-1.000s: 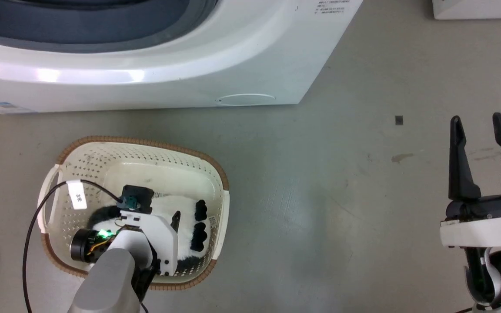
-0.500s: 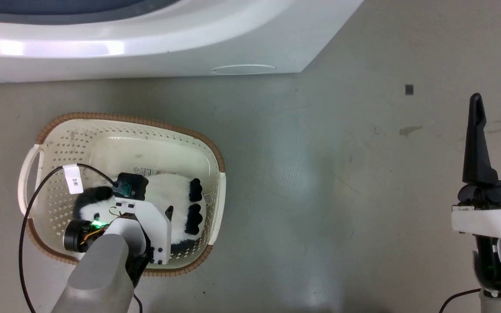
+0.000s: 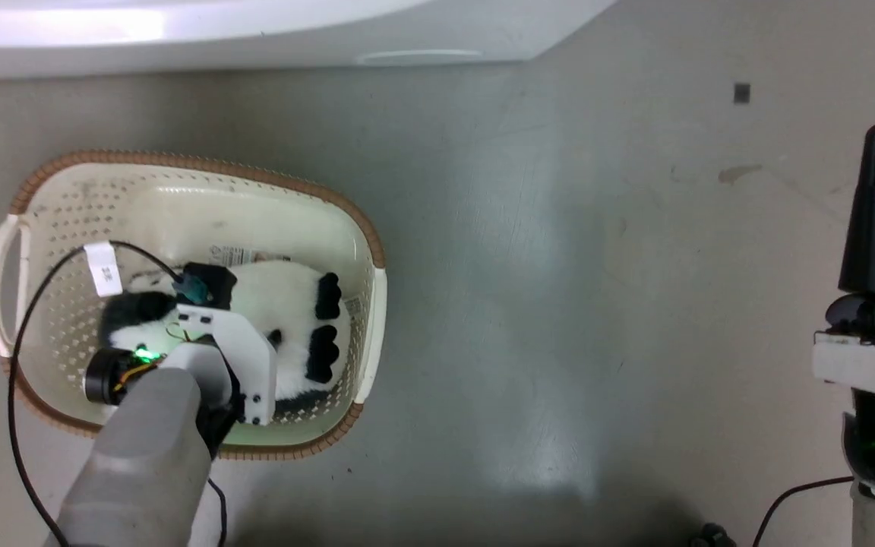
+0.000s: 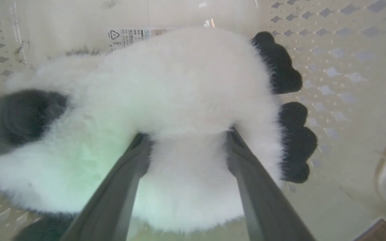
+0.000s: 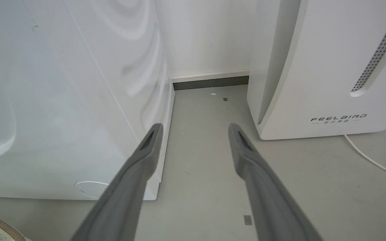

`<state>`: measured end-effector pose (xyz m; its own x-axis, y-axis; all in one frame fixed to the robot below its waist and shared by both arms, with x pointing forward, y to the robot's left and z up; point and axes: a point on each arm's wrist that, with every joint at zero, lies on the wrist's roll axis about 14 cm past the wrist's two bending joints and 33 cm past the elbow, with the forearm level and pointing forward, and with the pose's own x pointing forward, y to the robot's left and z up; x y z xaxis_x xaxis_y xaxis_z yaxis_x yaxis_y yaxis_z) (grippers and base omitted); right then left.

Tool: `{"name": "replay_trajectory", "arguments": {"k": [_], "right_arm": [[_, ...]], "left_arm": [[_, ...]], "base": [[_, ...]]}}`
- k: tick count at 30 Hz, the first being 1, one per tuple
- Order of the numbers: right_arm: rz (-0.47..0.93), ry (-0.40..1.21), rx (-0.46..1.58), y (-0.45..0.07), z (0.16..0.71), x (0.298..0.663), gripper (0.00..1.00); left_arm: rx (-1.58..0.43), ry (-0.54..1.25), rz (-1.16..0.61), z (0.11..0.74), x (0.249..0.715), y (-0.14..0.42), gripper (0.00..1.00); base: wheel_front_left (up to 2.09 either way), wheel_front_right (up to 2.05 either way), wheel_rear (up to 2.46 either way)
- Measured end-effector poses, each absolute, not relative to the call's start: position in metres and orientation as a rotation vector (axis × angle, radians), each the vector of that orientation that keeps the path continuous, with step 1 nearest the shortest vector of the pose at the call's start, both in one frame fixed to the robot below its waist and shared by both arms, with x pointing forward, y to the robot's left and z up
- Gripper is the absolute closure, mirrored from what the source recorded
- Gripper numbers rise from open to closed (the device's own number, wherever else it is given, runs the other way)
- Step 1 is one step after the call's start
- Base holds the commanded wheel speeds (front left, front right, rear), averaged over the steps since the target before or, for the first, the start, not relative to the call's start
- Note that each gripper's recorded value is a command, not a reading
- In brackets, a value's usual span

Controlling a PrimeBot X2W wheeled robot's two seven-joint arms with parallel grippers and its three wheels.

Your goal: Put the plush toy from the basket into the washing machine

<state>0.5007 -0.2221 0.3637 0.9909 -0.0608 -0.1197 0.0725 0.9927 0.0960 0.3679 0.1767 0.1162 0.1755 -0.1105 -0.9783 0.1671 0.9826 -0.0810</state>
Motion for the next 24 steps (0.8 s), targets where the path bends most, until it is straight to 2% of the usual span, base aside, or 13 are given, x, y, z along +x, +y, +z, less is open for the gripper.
{"name": "replay_trajectory", "arguments": {"k": [14, 24], "right_arm": [[-0.098, 0.143, 0.093, -0.233, 0.328, 0.507, 0.00], [-0.097, 0.140, 0.095, -0.232, 0.323, 0.509, 0.00]], "left_arm": [[0.052, 1.514, -0.183, 0.076, 0.357, 0.185, 0.00], [0.057, 1.526, -0.183, 0.070, 0.357, 0.186, 0.00]], "base": [[0.00, 0.00, 0.00], [0.00, 0.00, 0.00]]}}
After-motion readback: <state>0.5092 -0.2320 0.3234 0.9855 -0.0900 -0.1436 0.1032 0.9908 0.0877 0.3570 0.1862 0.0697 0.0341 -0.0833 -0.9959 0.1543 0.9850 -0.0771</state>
